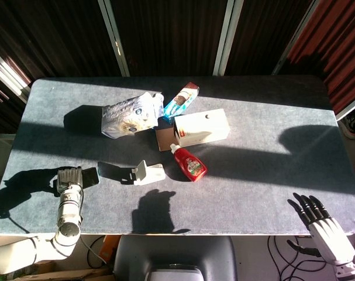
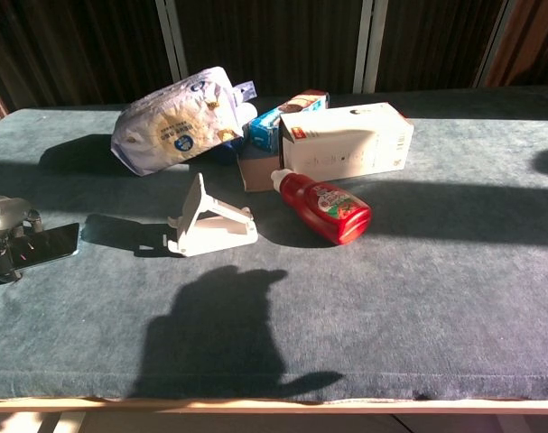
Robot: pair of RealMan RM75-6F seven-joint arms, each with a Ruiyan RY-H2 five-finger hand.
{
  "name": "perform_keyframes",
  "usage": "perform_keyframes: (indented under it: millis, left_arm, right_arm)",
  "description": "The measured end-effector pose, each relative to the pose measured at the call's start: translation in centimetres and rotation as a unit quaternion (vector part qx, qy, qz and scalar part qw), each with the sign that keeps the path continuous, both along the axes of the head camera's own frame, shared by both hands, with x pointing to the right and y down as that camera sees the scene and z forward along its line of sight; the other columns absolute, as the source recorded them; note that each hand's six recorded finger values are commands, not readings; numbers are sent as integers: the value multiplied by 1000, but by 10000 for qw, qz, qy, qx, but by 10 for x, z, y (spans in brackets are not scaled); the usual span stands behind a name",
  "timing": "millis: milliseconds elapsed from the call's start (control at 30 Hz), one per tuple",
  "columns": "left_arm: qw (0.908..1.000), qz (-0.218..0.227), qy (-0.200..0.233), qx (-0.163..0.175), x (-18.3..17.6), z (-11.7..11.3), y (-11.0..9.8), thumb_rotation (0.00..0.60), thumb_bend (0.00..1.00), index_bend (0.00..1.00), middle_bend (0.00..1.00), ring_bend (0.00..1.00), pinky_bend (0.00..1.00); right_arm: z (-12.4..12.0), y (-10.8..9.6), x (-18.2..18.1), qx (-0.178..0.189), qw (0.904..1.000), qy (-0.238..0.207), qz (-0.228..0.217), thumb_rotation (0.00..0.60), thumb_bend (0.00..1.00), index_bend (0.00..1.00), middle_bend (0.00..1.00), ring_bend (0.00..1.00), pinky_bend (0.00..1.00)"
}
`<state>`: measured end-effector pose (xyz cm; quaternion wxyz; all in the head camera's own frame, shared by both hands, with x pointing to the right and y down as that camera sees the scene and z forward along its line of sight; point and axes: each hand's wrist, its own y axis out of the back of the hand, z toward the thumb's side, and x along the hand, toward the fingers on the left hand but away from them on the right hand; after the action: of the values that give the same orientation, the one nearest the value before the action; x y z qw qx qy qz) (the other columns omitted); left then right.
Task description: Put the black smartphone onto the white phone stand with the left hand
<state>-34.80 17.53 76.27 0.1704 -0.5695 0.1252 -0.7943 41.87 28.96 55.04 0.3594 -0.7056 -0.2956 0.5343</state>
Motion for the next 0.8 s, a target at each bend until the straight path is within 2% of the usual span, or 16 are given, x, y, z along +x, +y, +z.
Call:
perform_keyframes:
  millis: [167, 400, 600, 800]
  left_arm:
    - [9983, -260, 480, 223, -6, -2, -4, 600, 430, 862, 1000, 730, 307]
    - [9890, -710, 1164, 573, -18, -4, -7, 600, 437, 870, 1000, 731, 304]
    - [9751, -1060, 1699, 950, -28, -7, -11, 600, 438, 879, 1000, 735, 304]
    - [9546, -1411, 2216, 1407, -37, -14, -14, 600, 439, 881, 1000, 736, 303]
  right_arm:
    - [0, 0, 0, -1, 10000, 2, -4, 600, 321, 0, 0, 0, 0]
    - [2, 2, -3, -28, 10000, 13, -41, 600, 320, 0, 0, 0, 0]
    - [2, 3, -4, -23, 10000, 25, -41, 600, 321, 0, 0, 0, 0]
    - [1, 2, -2, -10, 10000, 25, -17, 600, 321, 0, 0, 0, 0]
